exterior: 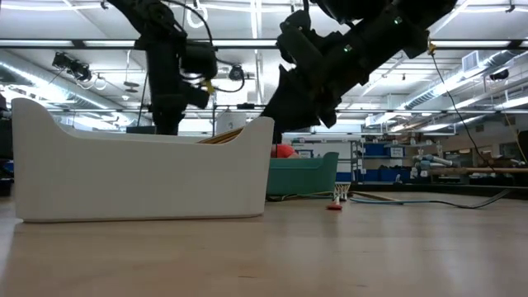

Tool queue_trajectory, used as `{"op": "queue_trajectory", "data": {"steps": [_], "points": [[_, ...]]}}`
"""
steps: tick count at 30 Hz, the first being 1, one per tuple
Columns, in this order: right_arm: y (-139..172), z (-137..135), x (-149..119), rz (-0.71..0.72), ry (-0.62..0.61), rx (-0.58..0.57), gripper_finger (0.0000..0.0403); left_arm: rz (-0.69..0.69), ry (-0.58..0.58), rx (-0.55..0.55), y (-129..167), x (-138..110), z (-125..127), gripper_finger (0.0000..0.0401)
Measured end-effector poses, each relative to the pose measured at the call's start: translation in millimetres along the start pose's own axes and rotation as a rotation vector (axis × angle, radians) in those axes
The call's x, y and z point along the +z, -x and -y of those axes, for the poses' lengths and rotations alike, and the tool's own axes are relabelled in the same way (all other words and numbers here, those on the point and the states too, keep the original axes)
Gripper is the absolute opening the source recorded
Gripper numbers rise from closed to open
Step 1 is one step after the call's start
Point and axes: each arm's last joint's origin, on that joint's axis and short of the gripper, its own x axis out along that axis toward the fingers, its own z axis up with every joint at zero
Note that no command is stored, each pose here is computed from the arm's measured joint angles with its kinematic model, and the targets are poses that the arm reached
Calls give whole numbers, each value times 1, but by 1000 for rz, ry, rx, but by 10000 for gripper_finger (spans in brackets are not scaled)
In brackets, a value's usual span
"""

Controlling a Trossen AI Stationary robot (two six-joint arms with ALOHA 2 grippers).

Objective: Sort silverware by color (type)
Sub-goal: Put the gold fork into the white bin

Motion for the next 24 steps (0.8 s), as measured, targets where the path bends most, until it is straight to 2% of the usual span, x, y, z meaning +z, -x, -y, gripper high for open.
{"op": "queue_trajectory", "data": {"steps": [8,16,24], "points": [[0,6,-8,-56,25,-100,138,117,-143,-18,20,16,29,141],[3,15,-22,-213,76,-175,123,228,-305,-45,31,20,67,141],[14,22,-31,-368,72,-202,115,381,-383,-62,38,27,91,141]]}}
